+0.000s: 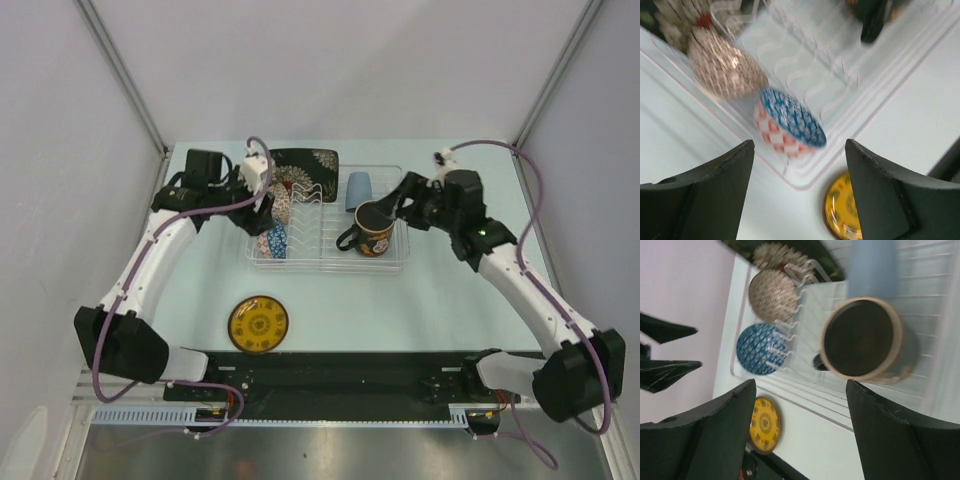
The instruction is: Load the mixed dishes into the dish rack
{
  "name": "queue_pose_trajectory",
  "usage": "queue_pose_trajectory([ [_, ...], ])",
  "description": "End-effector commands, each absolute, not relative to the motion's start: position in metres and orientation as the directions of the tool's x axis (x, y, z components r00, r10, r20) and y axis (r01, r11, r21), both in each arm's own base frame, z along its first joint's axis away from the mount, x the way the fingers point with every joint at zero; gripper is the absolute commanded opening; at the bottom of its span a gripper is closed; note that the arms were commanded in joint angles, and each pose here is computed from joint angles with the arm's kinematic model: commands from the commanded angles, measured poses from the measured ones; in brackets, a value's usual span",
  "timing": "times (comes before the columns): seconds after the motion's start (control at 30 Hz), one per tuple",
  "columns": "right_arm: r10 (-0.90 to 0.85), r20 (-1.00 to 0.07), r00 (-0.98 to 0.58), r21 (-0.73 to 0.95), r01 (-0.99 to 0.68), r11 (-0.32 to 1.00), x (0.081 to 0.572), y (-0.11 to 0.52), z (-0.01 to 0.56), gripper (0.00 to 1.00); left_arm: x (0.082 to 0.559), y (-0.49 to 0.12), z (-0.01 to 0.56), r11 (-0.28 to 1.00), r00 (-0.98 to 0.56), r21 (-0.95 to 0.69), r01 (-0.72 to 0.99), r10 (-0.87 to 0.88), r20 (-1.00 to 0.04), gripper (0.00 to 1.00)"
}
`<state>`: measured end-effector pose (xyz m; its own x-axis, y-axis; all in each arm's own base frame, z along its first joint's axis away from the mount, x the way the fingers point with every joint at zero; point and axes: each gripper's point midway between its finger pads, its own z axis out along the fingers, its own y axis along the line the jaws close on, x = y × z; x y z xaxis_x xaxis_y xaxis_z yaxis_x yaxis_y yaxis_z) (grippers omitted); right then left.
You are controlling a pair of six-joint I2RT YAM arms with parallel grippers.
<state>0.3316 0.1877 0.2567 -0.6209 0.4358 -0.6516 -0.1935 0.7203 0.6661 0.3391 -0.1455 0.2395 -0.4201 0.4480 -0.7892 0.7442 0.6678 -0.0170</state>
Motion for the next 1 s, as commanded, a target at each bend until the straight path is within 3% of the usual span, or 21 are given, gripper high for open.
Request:
queue_pose_trajectory([
  [0.0,0.254,-0.771,-0.585,0.561,-0.434,0.705,0.318,0.248,0.297,0.77,0.295,-0.111,0.215,0.583,-0.367,0.025,0.812,0.543,-0.756,0.78],
  [0.17,0.071,-0.772,-0.632,0.511,-0.55,0.66,0.275,0.278,0.278,0.73,0.266,-0.06,0.179,0.569,-0.415,-0.02,0.822,0.576,-0.704,0.77],
  [0.4,-0.123,-0.731,-0.671,0.503,-0.652,0.567,0.227,0.313,0.249,0.7,0.219,-0.04,0.118,0.497,-0.418,-0.041,0.867,0.679,-0.604,0.76],
  [0.6,-0.214,-0.703,-0.678,0.503,-0.687,0.524,0.205,0.34,0.214,0.73,0.194,-0.035,0.083,0.418,-0.393,-0.083,0.905,0.742,-0.544,0.75],
  [0.97,-0.275,-0.671,-0.689,0.508,-0.697,0.506,0.196,0.359,0.159,0.76,0.179,-0.037,0.049,0.393,-0.424,-0.168,0.904,0.777,-0.465,0.73],
])
